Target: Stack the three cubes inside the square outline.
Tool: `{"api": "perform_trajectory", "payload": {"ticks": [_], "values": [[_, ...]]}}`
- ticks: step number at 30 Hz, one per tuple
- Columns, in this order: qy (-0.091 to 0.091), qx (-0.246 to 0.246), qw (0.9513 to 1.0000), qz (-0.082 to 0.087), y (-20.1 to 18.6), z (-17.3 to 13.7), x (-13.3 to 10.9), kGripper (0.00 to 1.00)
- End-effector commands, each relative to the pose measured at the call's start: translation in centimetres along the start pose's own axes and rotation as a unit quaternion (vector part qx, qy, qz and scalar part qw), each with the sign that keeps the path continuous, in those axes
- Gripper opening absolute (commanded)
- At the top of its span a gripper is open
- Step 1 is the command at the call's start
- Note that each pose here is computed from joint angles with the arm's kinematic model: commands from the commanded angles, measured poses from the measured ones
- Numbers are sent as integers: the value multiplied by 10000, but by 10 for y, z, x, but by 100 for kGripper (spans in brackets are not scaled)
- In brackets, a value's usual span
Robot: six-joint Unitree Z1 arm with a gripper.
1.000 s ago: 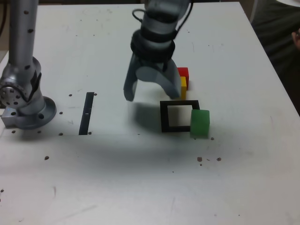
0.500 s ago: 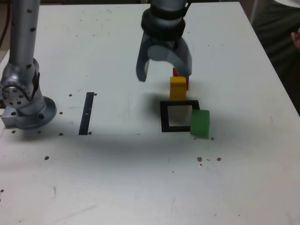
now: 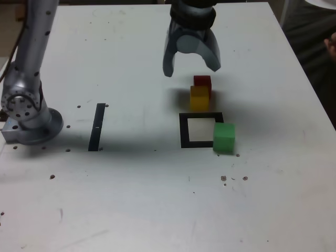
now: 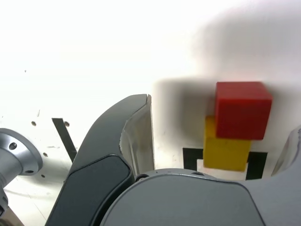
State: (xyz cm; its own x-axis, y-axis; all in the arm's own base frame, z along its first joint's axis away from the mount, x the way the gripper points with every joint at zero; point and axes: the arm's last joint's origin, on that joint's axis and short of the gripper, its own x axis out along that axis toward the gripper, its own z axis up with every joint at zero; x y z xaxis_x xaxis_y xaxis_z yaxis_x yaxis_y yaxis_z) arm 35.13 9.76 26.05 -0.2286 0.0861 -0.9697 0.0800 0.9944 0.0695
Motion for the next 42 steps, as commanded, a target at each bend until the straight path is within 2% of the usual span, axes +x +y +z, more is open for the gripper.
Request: {"api": "perform_trajectory", "payload": {"ticks": [1, 14, 21, 26, 31, 38, 42], "values": [[60, 2, 10000, -54, 5, 6, 3, 98], [277, 76, 9990, -351, 19, 27, 23, 93], [318, 142, 9977, -575, 19, 35, 32, 88], [326, 156, 9974, -629, 20, 42, 36, 82], [286, 152, 9976, -606, 22, 47, 36, 69], [214, 139, 9984, -514, 25, 52, 32, 38], [216, 140, 9984, -498, 26, 53, 32, 30]]}}
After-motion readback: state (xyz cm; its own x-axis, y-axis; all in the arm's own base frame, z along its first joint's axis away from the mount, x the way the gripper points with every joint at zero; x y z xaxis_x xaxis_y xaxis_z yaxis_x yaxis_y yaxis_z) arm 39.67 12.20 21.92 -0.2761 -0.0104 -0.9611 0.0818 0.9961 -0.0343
